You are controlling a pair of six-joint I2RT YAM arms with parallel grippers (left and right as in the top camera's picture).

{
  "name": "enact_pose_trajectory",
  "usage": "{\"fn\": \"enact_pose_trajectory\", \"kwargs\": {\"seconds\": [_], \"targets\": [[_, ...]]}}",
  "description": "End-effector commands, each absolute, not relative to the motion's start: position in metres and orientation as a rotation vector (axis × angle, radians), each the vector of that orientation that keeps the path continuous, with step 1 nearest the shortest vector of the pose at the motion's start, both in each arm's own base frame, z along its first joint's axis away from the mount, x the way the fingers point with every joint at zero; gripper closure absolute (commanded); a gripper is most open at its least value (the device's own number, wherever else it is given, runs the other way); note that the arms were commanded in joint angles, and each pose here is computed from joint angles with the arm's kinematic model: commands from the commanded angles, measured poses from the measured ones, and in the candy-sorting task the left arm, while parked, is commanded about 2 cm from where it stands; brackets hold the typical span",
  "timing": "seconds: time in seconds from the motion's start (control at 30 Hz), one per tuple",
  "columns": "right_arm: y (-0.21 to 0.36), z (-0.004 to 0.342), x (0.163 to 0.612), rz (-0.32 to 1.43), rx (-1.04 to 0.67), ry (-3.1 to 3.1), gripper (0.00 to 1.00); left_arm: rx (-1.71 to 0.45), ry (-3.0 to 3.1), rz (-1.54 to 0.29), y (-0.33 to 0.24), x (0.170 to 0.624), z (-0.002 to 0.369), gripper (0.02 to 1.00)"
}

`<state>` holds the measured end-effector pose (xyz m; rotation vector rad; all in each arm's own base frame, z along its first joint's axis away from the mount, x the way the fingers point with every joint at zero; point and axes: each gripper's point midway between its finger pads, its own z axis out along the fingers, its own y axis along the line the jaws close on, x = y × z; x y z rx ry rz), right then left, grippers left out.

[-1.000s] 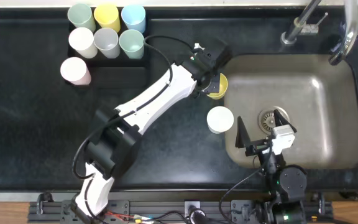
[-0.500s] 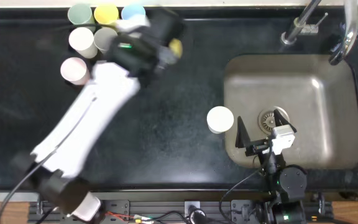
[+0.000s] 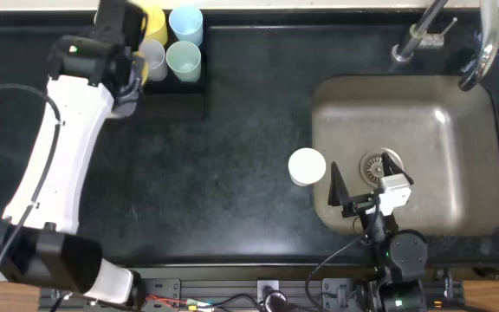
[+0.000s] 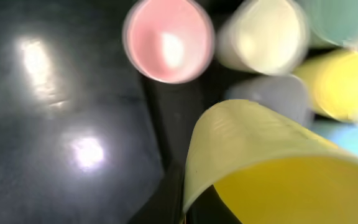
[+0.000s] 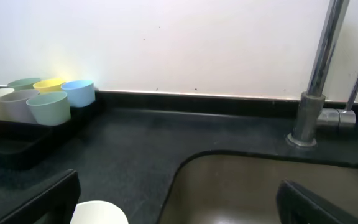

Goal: Store Cups

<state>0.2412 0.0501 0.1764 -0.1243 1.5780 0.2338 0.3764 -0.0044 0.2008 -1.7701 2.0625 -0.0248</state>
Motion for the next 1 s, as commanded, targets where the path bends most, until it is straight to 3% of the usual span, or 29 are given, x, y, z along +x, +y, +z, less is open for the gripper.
{"fn": "enact_pose_trajectory", "kwargs": {"seconds": [0.03, 1.0], "targets": [[0.051, 0.173, 0.241, 0.238, -0.129, 1.578, 0.003, -1.938, 2.045, -0.05, -0.004, 0.366, 0.178, 0.98], [0.051, 0.173, 0.241, 0.238, -0.129, 1.579, 0.003, -2.006, 2.15, 0.062, -0.013, 0.384, 0.108, 0.982]]}}
